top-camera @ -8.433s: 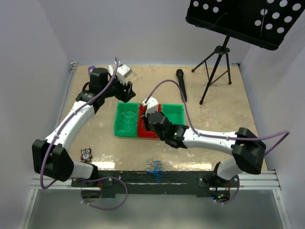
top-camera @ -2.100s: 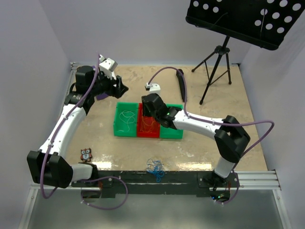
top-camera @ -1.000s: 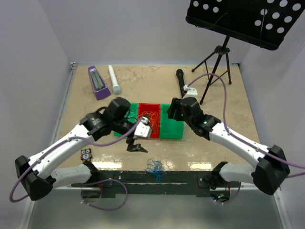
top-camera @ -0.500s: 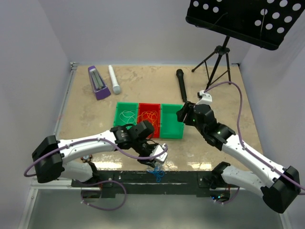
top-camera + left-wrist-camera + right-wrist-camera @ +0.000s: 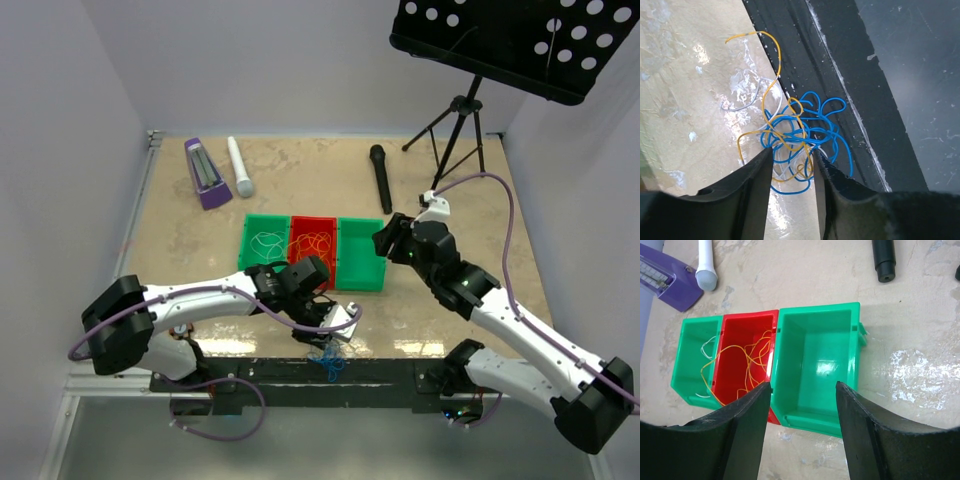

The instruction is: Untangle the cables

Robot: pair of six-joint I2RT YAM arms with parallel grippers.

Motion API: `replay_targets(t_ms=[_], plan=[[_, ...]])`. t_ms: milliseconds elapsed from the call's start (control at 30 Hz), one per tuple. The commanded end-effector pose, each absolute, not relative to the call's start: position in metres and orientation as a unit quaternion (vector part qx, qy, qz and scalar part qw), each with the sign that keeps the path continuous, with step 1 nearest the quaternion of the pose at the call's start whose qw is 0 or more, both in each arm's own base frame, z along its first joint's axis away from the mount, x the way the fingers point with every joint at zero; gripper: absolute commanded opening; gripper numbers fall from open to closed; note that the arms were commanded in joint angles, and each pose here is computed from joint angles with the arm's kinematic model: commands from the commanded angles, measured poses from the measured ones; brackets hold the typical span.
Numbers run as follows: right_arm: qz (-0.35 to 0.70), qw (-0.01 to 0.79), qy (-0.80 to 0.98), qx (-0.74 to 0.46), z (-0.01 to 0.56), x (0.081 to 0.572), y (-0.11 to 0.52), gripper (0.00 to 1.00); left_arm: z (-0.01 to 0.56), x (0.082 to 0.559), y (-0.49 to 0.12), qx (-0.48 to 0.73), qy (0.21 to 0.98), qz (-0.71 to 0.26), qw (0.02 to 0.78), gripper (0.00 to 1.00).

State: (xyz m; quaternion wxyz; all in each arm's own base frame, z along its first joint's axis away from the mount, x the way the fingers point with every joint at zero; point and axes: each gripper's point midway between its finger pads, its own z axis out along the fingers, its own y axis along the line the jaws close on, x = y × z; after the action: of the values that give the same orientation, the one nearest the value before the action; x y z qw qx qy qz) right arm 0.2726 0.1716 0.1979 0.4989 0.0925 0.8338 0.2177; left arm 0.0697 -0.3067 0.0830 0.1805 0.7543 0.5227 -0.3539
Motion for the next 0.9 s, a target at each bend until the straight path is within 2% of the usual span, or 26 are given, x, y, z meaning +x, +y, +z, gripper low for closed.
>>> replay_targets(t_ms=[0,100,167,400,567,867], plan=[[0.229,0.513,0.821,0.098,0.213,0.273,0.171,0.59,0.078,0.076,-0.31,0.769,0.508,-0.338,0.19,0.32],[0.225,0.514,0.822,0.097,0.213,0.273,0.169,0.59,0.078,0.081,-0.307,0.782,0.502,-0.32,0.187,0.09],[0.225,0.514,0.823,0.094,0.212,0.273,0.17,0.59,0.087,0.087,-0.31,0.782,0.504,-0.311,0.196,0.01],[0.26,0.517,0.814,0.055,0.225,0.271,0.186,0.61,0.156,0.118,-0.336,0.749,0.53,-0.286,0.277,0.0],[0.303,0.516,0.801,-0.001,0.248,0.266,0.207,0.63,0.205,0.117,-0.342,0.73,0.53,-0.305,0.305,0.0],[0.333,0.486,0.807,-0.044,0.234,0.251,0.221,0.7,0.282,0.114,-0.333,0.737,0.458,-0.3,0.396,0.0]])
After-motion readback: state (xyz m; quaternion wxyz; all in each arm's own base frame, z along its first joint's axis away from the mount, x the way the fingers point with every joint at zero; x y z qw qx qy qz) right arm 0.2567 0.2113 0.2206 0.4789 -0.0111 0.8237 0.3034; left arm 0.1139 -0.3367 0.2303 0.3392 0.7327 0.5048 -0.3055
